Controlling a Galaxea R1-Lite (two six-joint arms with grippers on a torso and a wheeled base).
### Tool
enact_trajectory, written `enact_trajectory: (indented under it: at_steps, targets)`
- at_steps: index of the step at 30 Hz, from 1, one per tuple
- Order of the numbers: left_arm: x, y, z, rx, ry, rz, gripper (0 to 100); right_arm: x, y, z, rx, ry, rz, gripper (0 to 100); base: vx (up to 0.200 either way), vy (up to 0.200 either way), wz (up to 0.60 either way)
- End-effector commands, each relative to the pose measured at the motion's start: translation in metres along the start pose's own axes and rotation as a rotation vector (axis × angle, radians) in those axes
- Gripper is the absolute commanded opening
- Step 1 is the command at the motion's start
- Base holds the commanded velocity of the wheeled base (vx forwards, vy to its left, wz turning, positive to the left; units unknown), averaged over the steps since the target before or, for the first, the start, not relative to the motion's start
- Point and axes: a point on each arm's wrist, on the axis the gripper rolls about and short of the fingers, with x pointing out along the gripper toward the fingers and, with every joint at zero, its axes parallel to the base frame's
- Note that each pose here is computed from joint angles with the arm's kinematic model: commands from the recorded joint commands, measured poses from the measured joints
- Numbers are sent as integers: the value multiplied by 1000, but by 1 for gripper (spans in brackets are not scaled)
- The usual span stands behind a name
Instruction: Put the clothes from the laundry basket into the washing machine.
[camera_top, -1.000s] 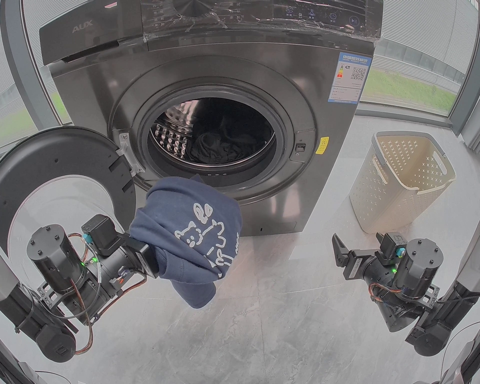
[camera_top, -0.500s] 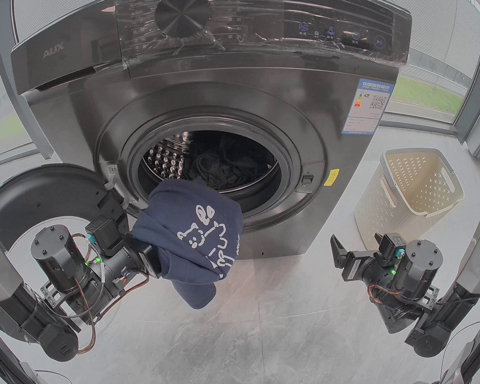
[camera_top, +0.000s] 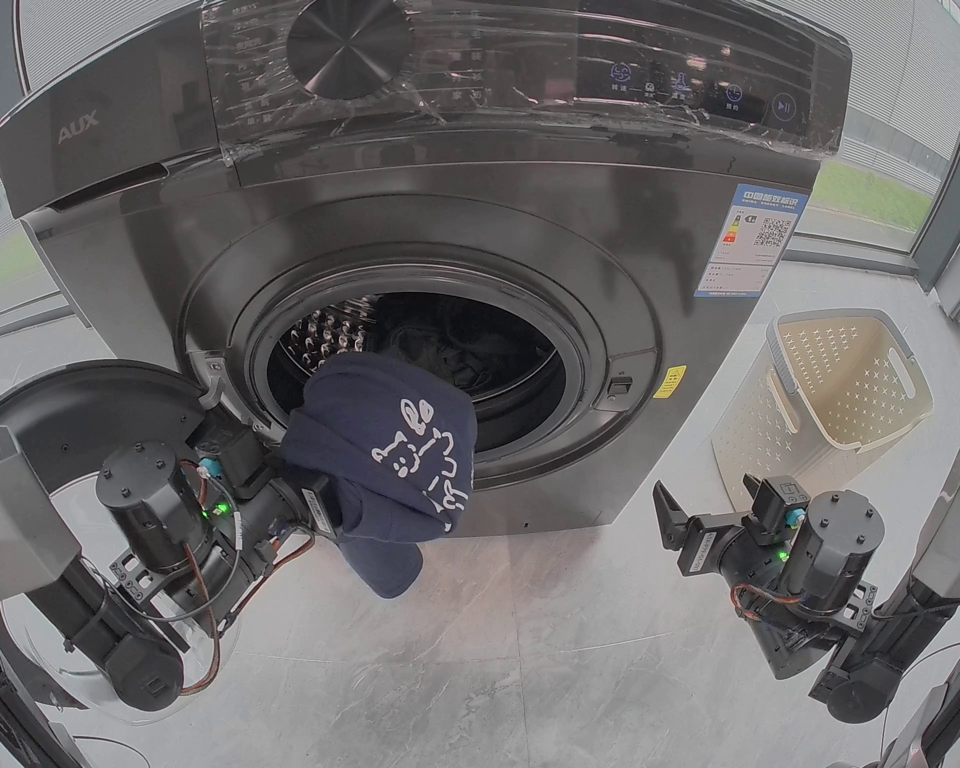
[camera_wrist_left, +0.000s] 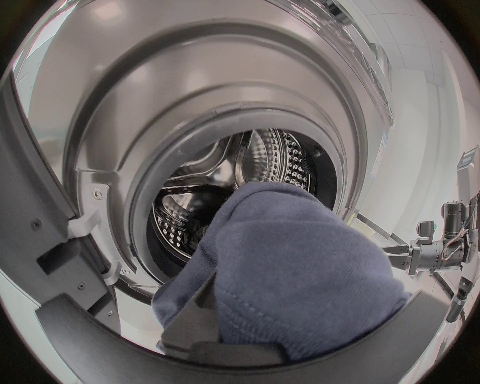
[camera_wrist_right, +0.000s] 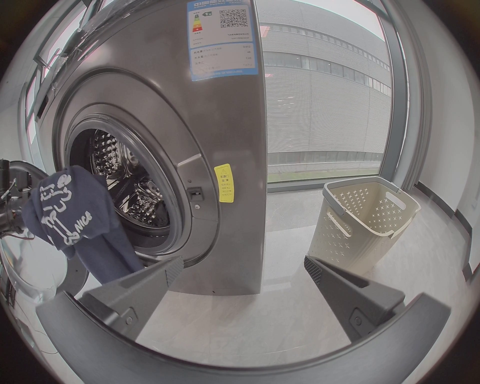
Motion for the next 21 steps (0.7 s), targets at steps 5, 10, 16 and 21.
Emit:
enact_trajectory:
  at_steps: [5, 10, 16, 21]
  targets:
    - [31, -3, -5, 19, -22, -54, 0, -3, 3, -2, -5, 5, 13, 100, 0, 0, 0]
    - [61, 4, -16, 16, -30, -30, 0, -5, 6, -2, -6, 7, 25, 100, 0, 0, 0]
    - [100, 8, -30, 6, -79, -15, 0, -5, 7, -2, -6, 6, 30, 100, 0, 0, 0]
    - [136, 4, -28, 1, -153, -6, 0, -5, 8, -2, -6, 5, 30, 100, 0, 0, 0]
